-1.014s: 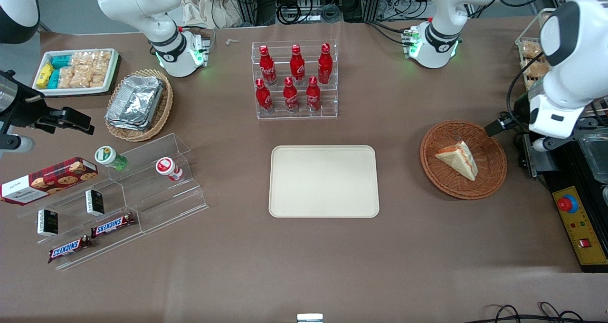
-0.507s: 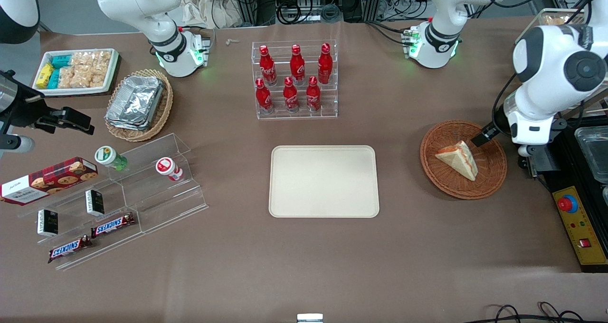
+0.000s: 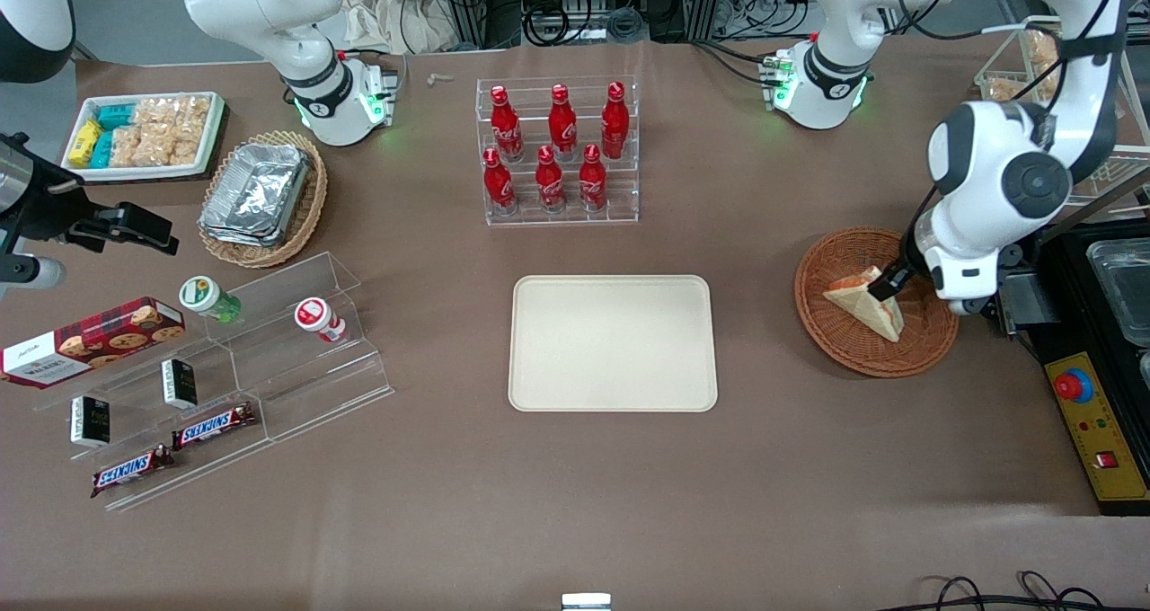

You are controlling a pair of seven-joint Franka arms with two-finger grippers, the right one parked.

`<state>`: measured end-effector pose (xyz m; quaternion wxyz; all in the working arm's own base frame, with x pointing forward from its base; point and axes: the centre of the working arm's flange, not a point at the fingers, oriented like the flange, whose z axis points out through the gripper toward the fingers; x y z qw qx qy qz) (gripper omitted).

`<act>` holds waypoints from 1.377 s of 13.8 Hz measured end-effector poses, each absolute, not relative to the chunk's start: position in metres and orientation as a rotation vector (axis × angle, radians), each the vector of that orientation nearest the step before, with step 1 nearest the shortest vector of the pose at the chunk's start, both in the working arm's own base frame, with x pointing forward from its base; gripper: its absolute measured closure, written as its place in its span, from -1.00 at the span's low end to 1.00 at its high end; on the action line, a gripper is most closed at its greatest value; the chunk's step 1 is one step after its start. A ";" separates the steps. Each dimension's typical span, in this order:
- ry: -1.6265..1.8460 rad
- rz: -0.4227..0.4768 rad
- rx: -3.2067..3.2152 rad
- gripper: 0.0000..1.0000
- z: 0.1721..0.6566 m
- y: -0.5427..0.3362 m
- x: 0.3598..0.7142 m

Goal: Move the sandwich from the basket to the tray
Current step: 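Lower the open left gripper over the wrapped sandwich in the basket, then close the left gripper on the wrapped sandwich, then lift the sandwich and carry it toward the cream tray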

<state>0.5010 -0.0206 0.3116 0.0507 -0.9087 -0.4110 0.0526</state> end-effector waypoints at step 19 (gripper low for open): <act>-1.253 0.148 -2.757 0.27 0.260 -0.021 0.509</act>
